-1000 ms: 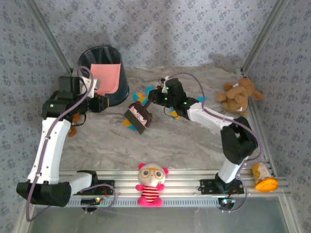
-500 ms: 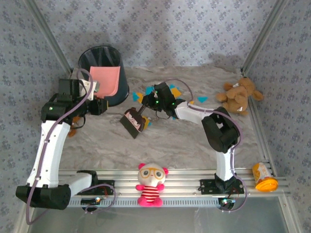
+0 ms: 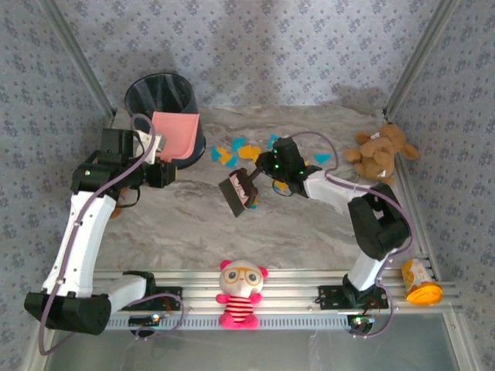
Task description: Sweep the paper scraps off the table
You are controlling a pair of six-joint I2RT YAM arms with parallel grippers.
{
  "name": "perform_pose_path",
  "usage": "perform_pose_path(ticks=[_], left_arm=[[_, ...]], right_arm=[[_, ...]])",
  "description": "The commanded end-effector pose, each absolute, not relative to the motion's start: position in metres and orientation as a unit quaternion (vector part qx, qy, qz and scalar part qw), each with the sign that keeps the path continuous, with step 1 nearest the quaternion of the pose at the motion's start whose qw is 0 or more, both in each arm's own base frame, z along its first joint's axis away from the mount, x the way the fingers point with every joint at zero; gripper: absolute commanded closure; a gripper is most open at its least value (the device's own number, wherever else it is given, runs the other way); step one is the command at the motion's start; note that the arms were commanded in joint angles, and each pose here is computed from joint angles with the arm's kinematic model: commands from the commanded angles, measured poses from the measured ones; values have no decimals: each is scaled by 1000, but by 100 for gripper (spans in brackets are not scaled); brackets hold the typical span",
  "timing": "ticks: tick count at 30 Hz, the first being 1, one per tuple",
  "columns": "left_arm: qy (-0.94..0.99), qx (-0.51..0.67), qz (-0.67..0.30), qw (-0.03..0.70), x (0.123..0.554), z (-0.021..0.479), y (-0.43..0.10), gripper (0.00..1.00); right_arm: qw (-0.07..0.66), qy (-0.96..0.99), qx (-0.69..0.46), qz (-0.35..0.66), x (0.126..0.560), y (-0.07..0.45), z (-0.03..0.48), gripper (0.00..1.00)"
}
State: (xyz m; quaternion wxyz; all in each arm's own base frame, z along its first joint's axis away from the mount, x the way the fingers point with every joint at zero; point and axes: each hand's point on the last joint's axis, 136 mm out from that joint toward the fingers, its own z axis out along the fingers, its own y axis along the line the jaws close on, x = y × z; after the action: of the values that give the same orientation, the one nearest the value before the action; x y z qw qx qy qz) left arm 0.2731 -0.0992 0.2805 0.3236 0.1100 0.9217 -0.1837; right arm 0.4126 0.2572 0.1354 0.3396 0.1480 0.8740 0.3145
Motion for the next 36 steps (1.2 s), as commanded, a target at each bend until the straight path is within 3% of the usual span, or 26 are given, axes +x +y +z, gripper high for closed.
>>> perform_pose_path(ticks=[1,11,16,24,36], left_arm=[[914,135,-188,332,273,283,-107,100],[919,165,-179,309,275,268,-122,100],[921,184,-173,295,273,262,-130,100],[919,218,-159,289,271,253,-137,100],[921,242,-150,267,271,237,-145,100]], right_arm=[[356,898,152,207,396,208,117,100],[388,899,167,117,376,160,140,100],[405,889,154,147,375,165,163,100],[449,842,67,291,374,198,232,100],[445,815,212,306,398,128,232,100]])
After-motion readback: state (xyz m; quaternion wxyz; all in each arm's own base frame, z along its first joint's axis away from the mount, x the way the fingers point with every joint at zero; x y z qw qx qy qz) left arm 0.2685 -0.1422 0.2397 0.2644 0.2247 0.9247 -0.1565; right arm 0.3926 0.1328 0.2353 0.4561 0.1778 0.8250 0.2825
